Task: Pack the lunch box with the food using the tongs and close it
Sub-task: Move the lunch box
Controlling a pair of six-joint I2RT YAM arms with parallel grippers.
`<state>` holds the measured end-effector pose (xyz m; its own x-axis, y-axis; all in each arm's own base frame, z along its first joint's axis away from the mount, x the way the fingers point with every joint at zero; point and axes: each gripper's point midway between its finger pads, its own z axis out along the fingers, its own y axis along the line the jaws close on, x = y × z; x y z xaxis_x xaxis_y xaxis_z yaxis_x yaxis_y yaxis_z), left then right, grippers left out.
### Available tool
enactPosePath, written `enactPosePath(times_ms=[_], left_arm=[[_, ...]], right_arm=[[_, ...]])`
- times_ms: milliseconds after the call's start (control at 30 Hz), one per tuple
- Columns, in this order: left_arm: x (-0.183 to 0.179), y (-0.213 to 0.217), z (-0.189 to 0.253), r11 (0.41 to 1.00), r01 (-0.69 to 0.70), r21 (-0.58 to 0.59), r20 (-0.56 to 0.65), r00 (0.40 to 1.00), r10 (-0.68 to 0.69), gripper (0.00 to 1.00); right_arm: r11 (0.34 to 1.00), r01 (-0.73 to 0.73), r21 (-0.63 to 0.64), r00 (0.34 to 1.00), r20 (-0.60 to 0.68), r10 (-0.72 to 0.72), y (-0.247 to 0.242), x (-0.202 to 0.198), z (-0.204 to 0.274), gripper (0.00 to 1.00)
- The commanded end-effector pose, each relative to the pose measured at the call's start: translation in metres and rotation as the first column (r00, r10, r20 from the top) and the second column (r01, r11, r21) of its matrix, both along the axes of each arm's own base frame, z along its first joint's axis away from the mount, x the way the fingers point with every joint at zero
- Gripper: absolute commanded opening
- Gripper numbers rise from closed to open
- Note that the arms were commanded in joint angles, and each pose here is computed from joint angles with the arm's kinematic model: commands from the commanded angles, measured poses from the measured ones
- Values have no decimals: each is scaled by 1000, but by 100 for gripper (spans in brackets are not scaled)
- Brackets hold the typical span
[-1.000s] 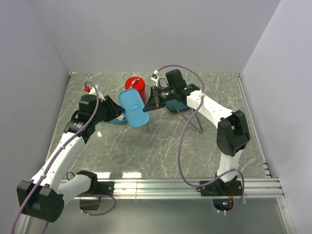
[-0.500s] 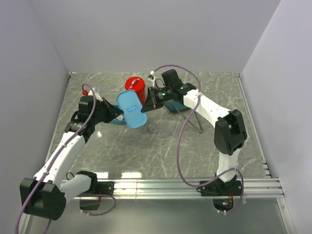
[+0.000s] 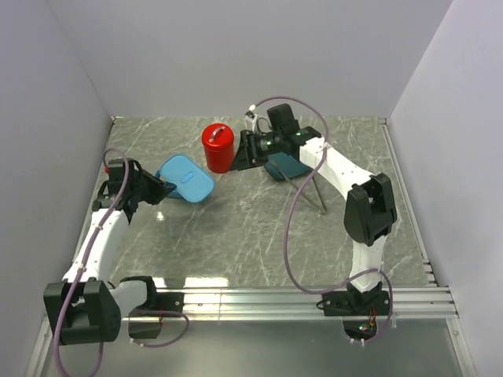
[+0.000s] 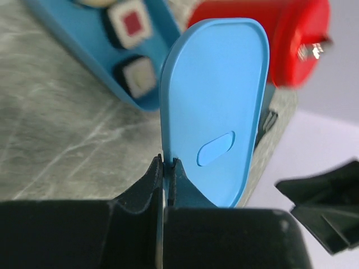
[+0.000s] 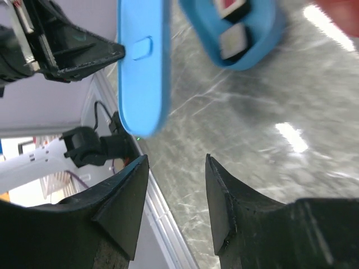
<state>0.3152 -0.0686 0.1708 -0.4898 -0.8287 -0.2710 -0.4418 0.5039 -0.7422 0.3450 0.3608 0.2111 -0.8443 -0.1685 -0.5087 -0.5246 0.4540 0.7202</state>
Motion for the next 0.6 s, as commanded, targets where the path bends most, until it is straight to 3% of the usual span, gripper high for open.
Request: enactPosePath(times_ms=[0,300,567], left_arm=[[1,16,-19,988,-140,-68,-105,986,132,0],[42,41,-29,946,-312,-84,-63,950,307,0],[68,46,-48,929,-362,-73,-102,930,354,0]], right_arm=[[997,58,45,996,68,-61,-24,21,34,52],[995,83,49,996,32,-84,-59,32,29,52],[997,69,39,997,30,-70,-61,32,26,51]])
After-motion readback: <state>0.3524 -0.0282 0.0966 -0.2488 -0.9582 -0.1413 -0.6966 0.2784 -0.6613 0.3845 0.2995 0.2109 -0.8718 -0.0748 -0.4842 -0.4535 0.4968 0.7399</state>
